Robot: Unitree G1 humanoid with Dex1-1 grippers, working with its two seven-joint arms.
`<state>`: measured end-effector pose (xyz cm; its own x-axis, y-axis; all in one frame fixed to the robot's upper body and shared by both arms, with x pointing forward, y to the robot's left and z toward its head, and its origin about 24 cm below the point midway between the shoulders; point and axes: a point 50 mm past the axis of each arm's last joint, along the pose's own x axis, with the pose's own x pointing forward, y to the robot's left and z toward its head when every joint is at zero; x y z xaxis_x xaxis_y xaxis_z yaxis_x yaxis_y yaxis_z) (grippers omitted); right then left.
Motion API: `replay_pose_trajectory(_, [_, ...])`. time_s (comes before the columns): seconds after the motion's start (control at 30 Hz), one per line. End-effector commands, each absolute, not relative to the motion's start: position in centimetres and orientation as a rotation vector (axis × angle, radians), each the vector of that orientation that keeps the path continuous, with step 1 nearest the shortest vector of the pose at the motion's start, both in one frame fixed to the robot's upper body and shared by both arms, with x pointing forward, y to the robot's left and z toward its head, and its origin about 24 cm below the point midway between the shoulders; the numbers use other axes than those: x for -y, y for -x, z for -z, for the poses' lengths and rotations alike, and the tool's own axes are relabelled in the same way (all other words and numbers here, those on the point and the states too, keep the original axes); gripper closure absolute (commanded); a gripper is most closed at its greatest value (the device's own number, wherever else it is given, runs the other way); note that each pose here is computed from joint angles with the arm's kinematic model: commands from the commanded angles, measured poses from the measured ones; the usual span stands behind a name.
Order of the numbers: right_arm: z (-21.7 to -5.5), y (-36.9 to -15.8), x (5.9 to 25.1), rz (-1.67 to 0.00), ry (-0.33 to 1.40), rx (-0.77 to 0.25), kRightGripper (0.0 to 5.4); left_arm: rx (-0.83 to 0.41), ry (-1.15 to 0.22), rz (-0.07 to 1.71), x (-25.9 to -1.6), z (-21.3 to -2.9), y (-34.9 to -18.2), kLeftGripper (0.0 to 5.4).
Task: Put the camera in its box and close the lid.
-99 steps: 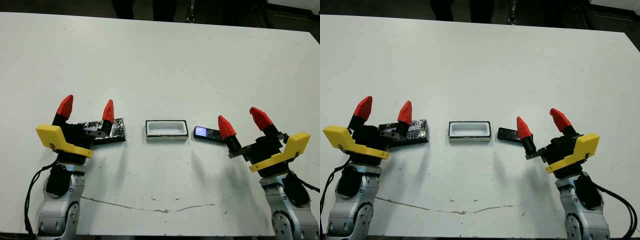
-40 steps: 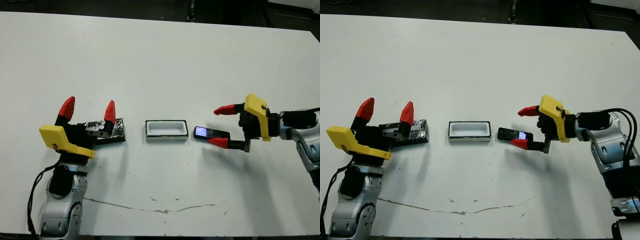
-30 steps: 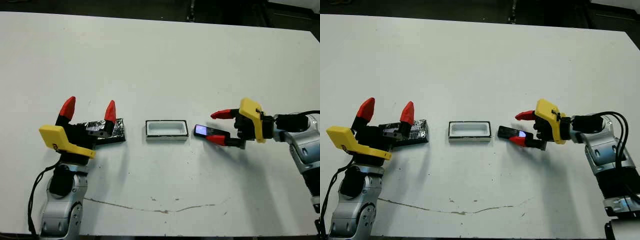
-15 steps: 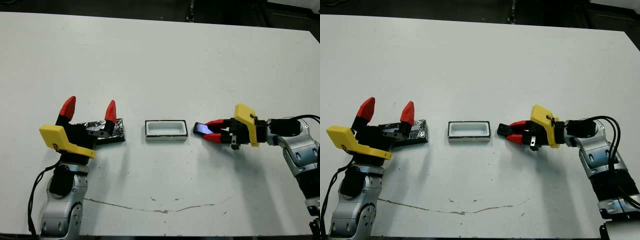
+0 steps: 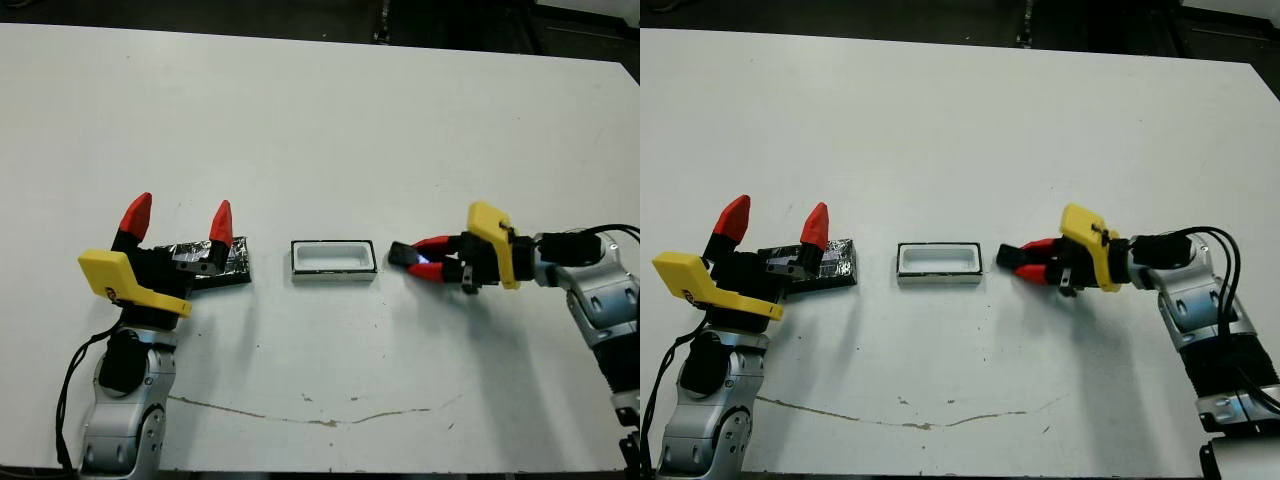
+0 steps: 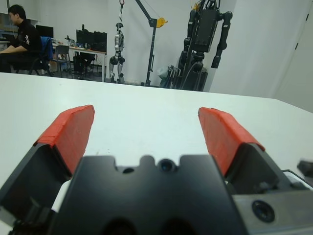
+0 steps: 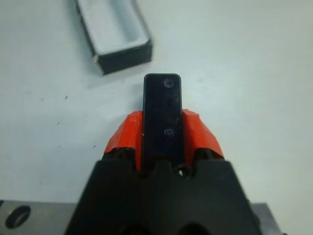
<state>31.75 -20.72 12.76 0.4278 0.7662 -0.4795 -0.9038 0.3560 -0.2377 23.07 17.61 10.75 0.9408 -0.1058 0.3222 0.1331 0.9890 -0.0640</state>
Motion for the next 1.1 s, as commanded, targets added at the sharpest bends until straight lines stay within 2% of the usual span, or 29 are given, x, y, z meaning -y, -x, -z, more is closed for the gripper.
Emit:
replay_pose_trajectory(0.03, [-15.8,-32.9,20.2,-1.148,0.531,-0.207,3.74,0.297,0.087,0.106,-17.7,-10.3,-22.8,0.00])
replay_pose_trajectory(0.17, [-17.2,-34.3,18.7,-1.241,0.403,-0.275,3.74,0.295,0.085,0.104,-17.7,-10.3,-22.8,0.00])
replay_pose_trajectory(0.3, [-17.5,-35.1,16.5,-1.350,0.354,-0.259,3.74,0.297,0.082,0.103,-17.7,-10.3,-22.8,0.00])
replay_pose_trajectory(0.43, [-16.7,-35.3,13.3,-1.505,0.332,-0.254,3.74,0.300,0.084,0.105,-17.8,-10.3,-22.8,0.00])
replay_pose_trajectory(0.57, [-15.7,-35.2,10.8,-1.582,0.359,-0.242,3.74,0.301,0.083,0.102,-17.8,-10.3,-22.8,0.00])
replay_pose_trajectory(0.63, [-15.1,-35.1,9.8,-1.613,0.346,-0.269,3.74,0.297,0.085,0.100,-17.8,-10.3,-22.8,0.00])
replay_pose_trajectory(0.73, [-14.4,-35.0,9.1,-1.641,0.323,-0.310,3.74,0.297,0.092,0.103,-17.8,-10.2,-22.8,0.00])
replay_pose_trajectory(1.1, [-12.7,-34.4,7.9,-1.682,0.330,-0.287,3.74,0.298,0.090,0.103,-17.8,-10.2,-22.8,0.00])
